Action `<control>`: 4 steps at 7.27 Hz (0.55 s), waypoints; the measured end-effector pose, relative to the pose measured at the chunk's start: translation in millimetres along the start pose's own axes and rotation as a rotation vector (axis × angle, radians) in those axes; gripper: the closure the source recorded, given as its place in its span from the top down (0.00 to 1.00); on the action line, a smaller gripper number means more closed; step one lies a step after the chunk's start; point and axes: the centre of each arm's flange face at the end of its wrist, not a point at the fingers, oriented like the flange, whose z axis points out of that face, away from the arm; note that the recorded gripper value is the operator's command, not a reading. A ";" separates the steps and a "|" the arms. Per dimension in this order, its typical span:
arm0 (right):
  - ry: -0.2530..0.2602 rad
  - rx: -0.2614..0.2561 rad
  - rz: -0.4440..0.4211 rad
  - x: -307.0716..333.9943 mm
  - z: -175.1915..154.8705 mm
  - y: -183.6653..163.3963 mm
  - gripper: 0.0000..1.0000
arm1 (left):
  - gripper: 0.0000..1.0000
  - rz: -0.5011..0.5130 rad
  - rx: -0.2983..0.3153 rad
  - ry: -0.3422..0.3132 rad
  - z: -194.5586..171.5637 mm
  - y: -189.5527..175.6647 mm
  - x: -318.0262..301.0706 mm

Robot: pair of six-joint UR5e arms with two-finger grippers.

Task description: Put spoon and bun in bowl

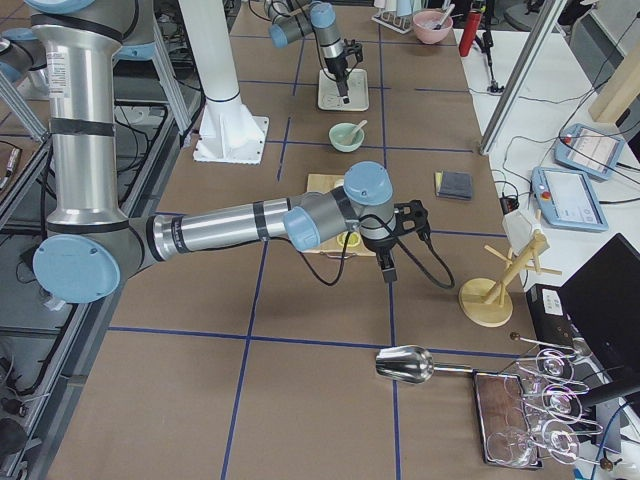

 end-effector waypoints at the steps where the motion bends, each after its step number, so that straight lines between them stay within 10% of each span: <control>1: -0.018 -0.002 -0.034 -21.5 4.9 -9.4 1.00 | 1.00 0.124 -0.022 -0.016 -7.3 -21.4 -47.6; 4: -0.084 -0.022 -0.060 -122.5 23.2 -28.2 1.00 | 1.00 0.371 -0.086 -0.091 -43.0 -92.6 -239.4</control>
